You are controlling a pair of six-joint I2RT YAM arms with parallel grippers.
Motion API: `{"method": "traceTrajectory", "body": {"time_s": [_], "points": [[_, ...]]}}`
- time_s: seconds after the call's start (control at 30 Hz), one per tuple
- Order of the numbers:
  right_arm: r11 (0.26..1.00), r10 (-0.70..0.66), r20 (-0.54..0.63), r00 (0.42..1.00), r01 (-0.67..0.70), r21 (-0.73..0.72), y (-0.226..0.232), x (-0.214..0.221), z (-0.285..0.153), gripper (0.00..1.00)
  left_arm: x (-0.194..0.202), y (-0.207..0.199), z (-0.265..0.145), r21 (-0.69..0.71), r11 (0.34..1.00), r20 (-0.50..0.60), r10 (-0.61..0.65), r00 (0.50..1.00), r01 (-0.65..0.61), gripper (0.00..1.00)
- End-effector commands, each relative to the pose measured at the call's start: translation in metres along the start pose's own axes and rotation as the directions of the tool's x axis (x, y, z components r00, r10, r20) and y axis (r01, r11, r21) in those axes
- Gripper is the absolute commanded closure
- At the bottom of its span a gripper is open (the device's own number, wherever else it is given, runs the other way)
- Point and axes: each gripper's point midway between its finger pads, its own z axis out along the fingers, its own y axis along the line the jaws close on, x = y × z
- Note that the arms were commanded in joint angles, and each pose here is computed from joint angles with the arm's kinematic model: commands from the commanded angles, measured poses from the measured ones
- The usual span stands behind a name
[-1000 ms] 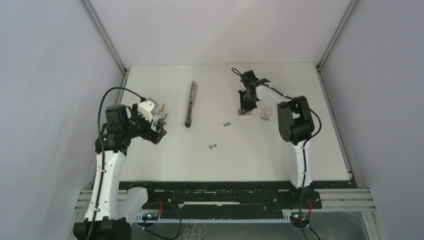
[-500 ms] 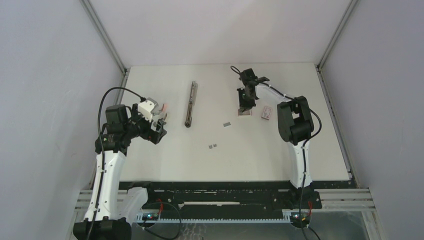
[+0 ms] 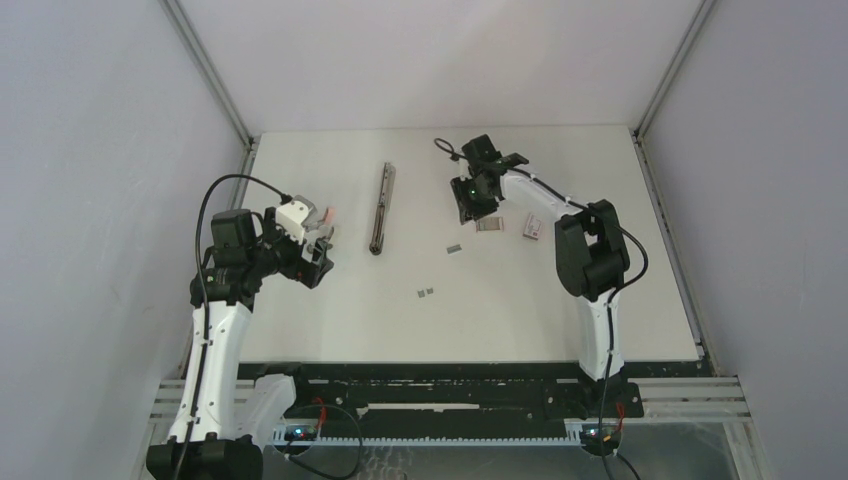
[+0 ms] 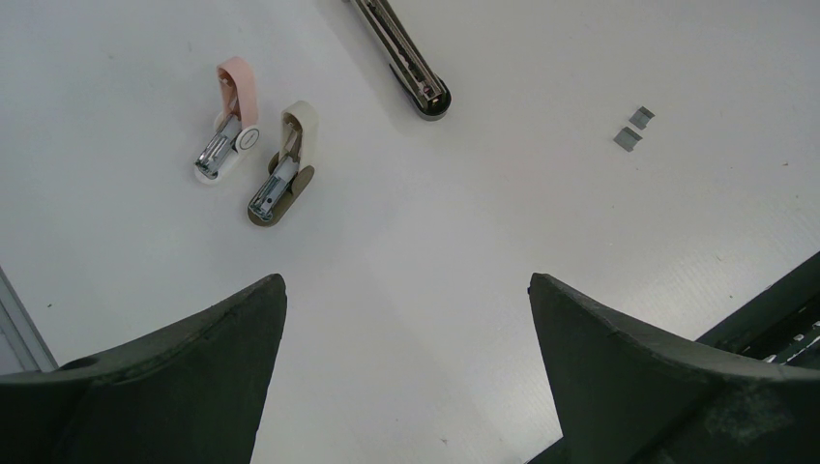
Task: Unload the staples from the stapler
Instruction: Place the staple in the staple box, then pick up the staple from the center of the board.
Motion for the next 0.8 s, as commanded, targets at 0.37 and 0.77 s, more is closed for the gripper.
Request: {"method": "traceTrajectory", "body": {"time_s": [0.37,0.77], "points": [[0.840,-0.489,0.091,0.868,0.496,-0.221,0.044,-0.001,-0.017,0.53,0.002,-0.004,0.002,0.017,1.000,0.021,0.018,1.000,-0.019,0.00],[0.813,-0.425,-0.029,0.905,0.367,-0.453,0.069,0.026,0.008,0.46,0.004,-0.003,0.003,0.018,1.000,0.014,0.013,1.000,-0.014,0.00]]}}
